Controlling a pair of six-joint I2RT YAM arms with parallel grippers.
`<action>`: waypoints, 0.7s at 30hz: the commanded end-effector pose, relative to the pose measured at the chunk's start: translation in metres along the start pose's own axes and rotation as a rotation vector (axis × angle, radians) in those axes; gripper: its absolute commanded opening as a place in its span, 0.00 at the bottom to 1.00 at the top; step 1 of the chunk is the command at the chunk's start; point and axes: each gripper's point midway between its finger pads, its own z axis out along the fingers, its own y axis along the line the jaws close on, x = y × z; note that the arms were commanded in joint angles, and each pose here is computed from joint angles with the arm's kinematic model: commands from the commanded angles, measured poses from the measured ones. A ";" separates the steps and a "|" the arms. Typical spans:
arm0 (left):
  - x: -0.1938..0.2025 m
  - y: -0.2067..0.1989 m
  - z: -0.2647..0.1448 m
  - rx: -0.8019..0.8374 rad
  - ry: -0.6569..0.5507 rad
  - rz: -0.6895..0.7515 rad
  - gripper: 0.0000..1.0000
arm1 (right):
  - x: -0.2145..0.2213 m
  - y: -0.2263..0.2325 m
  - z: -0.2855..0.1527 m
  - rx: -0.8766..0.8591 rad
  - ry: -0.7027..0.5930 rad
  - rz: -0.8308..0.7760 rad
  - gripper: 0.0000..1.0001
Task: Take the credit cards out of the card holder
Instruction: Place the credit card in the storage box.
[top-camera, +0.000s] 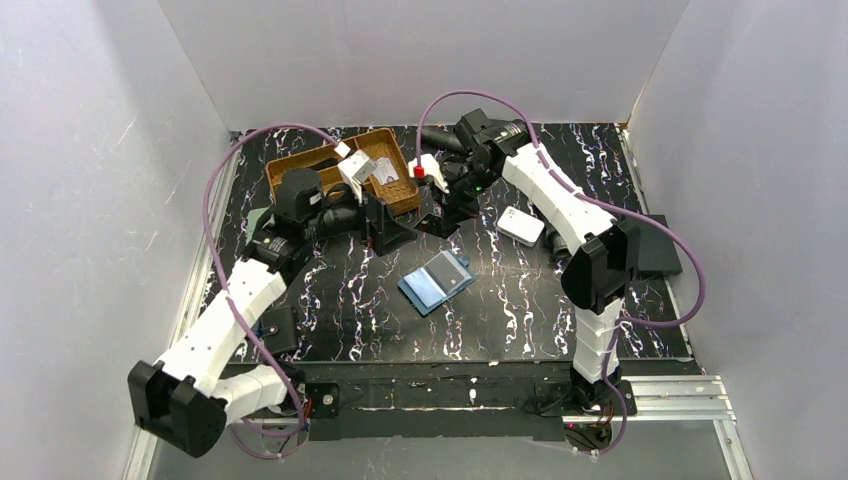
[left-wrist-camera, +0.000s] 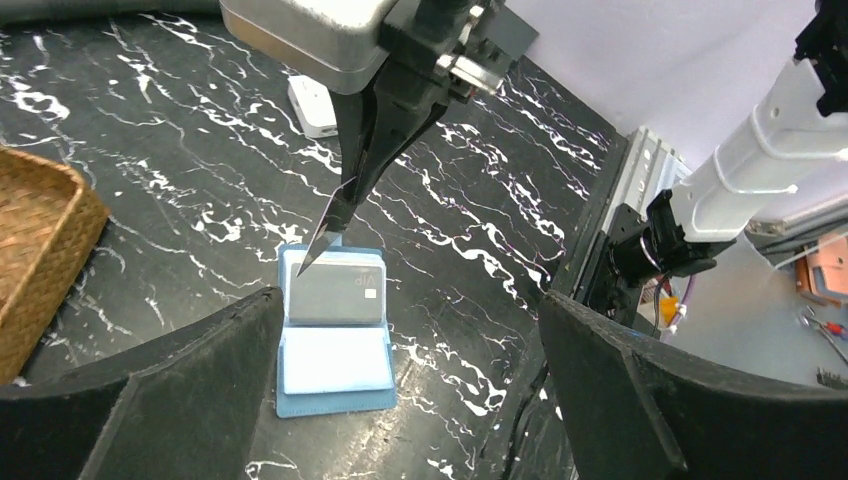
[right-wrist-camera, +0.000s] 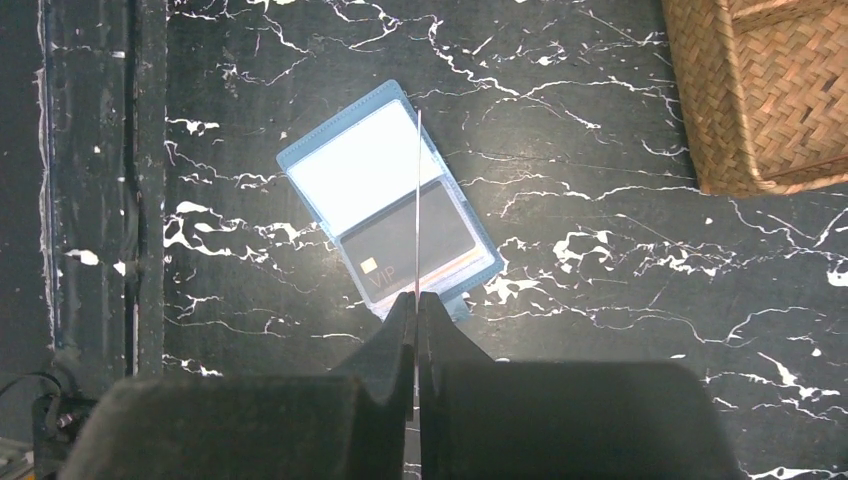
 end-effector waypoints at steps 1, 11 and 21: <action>-0.007 -0.005 0.017 0.138 0.006 0.064 0.98 | -0.010 0.000 -0.016 0.003 -0.002 -0.039 0.01; 0.005 0.023 0.054 0.174 0.034 0.088 0.77 | -0.016 0.008 -0.012 -0.065 -0.046 -0.054 0.01; 0.016 0.023 0.073 0.287 0.091 0.031 0.36 | -0.019 0.012 -0.005 -0.114 -0.075 -0.050 0.01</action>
